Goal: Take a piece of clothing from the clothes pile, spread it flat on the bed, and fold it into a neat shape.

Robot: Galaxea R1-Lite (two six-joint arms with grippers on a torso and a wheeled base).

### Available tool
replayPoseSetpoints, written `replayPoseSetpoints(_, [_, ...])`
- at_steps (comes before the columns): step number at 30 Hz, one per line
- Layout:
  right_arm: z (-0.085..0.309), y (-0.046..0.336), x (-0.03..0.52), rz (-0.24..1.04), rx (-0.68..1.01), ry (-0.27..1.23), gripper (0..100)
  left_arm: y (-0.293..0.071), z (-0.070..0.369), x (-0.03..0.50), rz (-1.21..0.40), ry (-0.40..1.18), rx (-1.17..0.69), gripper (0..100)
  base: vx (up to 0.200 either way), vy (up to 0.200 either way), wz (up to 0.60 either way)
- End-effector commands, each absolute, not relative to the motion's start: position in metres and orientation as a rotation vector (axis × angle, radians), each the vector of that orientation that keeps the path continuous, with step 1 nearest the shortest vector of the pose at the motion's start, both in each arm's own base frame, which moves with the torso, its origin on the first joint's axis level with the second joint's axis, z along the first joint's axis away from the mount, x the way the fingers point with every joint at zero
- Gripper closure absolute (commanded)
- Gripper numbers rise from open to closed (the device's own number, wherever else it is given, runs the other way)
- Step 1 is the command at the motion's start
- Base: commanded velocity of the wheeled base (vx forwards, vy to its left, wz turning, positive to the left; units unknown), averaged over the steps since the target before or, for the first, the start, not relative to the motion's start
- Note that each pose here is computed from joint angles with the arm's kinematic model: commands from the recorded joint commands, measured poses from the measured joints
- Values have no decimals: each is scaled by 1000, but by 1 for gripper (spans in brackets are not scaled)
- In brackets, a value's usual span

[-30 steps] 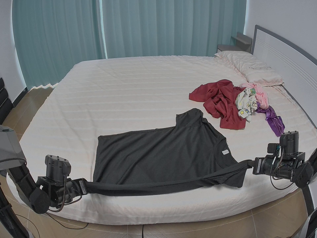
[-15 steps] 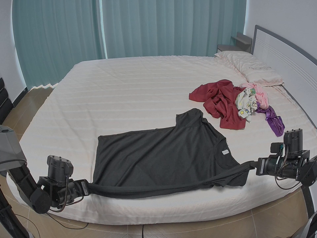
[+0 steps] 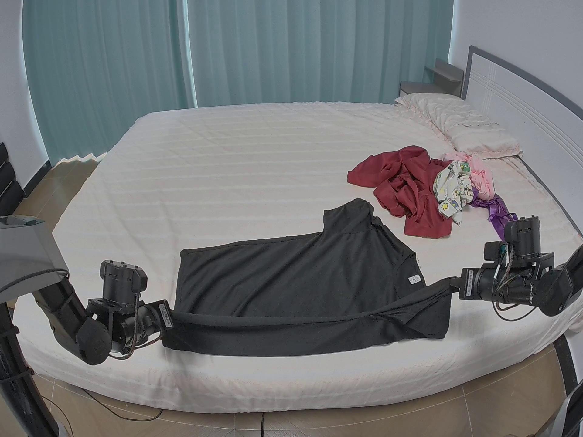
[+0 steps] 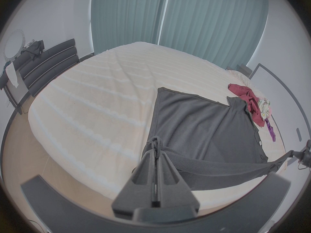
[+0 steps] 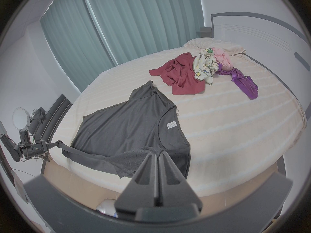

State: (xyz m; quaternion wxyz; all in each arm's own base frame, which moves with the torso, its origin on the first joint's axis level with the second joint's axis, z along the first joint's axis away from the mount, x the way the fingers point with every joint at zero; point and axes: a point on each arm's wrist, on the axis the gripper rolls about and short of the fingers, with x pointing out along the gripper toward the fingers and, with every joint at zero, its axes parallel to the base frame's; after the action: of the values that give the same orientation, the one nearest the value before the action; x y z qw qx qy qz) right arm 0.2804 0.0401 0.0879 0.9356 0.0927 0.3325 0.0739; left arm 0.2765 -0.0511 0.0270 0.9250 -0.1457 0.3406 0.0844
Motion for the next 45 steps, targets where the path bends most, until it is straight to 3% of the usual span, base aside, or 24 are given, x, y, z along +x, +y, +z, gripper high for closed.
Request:
replayPoseSetpoints(1, [78, 42, 299, 141, 188, 698, 100, -52, 12, 293, 187, 719, -294, 100, 0, 0, 0])
replayPoseSetpoints(42, [17, 55, 392, 58, 222, 729, 100, -54, -15, 376, 249, 814, -291, 100, 0, 0, 0])
replayPoseSetpoints(43, [17, 55, 392, 58, 222, 729, 100, -54, -15, 376, 249, 814, -291, 0, 0, 0, 0])
replayPoseSetpoints(45, [13, 56, 393, 56, 230, 739, 100, -54, -16, 375, 252, 831, -287, 0, 0, 0, 0])
